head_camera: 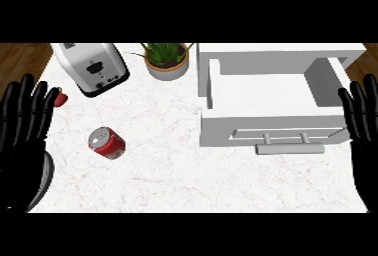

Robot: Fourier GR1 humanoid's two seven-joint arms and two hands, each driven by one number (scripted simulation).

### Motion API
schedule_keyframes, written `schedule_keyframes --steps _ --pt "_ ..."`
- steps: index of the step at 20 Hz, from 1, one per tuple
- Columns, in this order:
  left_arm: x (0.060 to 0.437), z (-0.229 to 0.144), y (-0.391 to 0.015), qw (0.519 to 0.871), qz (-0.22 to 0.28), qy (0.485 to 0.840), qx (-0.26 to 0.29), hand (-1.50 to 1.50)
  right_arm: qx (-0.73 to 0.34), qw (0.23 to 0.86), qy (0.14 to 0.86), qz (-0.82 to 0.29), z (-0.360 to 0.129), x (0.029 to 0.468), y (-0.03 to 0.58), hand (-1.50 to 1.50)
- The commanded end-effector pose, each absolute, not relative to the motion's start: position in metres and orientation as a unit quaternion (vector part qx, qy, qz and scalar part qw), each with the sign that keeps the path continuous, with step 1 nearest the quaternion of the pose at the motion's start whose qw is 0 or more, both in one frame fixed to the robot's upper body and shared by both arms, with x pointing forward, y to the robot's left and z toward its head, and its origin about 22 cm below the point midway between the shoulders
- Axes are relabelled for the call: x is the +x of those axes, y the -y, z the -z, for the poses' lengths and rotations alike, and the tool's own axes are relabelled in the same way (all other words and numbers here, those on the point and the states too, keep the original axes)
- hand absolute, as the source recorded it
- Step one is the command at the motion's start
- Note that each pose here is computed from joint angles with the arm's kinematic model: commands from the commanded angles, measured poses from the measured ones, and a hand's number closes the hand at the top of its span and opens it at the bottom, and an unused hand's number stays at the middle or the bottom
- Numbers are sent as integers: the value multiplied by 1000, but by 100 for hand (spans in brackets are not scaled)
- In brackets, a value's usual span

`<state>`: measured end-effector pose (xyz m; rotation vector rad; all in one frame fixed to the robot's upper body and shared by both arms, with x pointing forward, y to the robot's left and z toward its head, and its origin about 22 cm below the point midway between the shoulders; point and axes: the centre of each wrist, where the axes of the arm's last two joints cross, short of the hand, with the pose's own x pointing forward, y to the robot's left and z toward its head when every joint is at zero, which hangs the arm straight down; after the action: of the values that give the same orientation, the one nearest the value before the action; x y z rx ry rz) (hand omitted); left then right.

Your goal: Pick up the can, place it into the drawer and close the drawer

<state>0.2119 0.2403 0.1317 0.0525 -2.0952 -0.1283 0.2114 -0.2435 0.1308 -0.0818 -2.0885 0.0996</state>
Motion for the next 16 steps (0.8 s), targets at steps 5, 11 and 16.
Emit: schedule_keyframes --steps 5,11,16 --pt "218 -129 -259 501 28 865 28 -150 -4 506 861 -52 -125 203 235 -150" --pt "215 -120 -259 656 -16 746 112 -150 -90 630 770 35 -97 184 268 -150" --pt "182 -140 -244 658 -14 745 107 -150 -95 621 777 41 -95 178 293 -150"
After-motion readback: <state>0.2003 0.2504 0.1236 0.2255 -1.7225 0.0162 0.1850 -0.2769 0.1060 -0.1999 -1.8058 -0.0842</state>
